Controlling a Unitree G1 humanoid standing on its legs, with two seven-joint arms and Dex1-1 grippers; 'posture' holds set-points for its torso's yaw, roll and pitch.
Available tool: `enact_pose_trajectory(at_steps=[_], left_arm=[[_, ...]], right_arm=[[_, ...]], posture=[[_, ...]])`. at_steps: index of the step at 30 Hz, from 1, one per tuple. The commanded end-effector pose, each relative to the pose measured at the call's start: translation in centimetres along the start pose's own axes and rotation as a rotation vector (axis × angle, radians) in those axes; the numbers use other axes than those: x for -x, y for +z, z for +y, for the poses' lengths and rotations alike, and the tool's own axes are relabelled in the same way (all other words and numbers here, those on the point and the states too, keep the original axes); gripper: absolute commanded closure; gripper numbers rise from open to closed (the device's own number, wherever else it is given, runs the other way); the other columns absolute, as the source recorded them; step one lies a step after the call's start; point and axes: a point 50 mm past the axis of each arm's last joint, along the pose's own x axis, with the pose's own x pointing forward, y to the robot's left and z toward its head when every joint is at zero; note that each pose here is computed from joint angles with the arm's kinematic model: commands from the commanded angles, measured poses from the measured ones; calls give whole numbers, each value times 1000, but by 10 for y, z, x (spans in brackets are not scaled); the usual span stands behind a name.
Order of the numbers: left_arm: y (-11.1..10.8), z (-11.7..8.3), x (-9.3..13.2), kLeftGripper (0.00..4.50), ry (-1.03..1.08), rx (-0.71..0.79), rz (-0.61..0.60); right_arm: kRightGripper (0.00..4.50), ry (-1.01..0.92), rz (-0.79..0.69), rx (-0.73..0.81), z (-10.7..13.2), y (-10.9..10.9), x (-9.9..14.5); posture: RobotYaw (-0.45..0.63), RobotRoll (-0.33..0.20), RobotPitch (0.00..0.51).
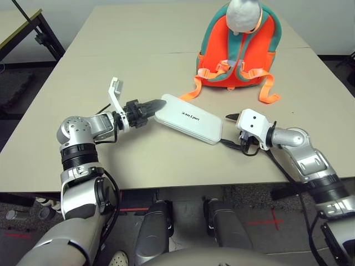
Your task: Put the pencil case into the backpack and zip it.
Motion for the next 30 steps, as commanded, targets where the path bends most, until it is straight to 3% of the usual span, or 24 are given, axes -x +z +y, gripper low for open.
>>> enact_pose_trajectory(at_steps=[1, 9, 16, 25, 30], left_arm=[[28, -25, 10, 3271, -70, -112, -136], [62, -51, 29, 3271, -138, -272, -383], [79, -63, 35, 3272, -177, -324, -540], [106, -70, 47, 3275, -178, -355, -775], [111, -70, 48, 3277, -164, -387, -819]], right_arm=[[0, -79, 59, -36, -9, -9, 3], [0, -338, -28, -362, -38, -1, 5], [0, -541, -272, -736, -67, 22, 9], [0, -627, -404, -827, -92, 43, 16], [0, -624, -414, -816, -101, 51, 7]], posture=[[-67, 0, 141], [-60, 0, 140], [-63, 0, 139], [-67, 0, 138], [-67, 0, 134]])
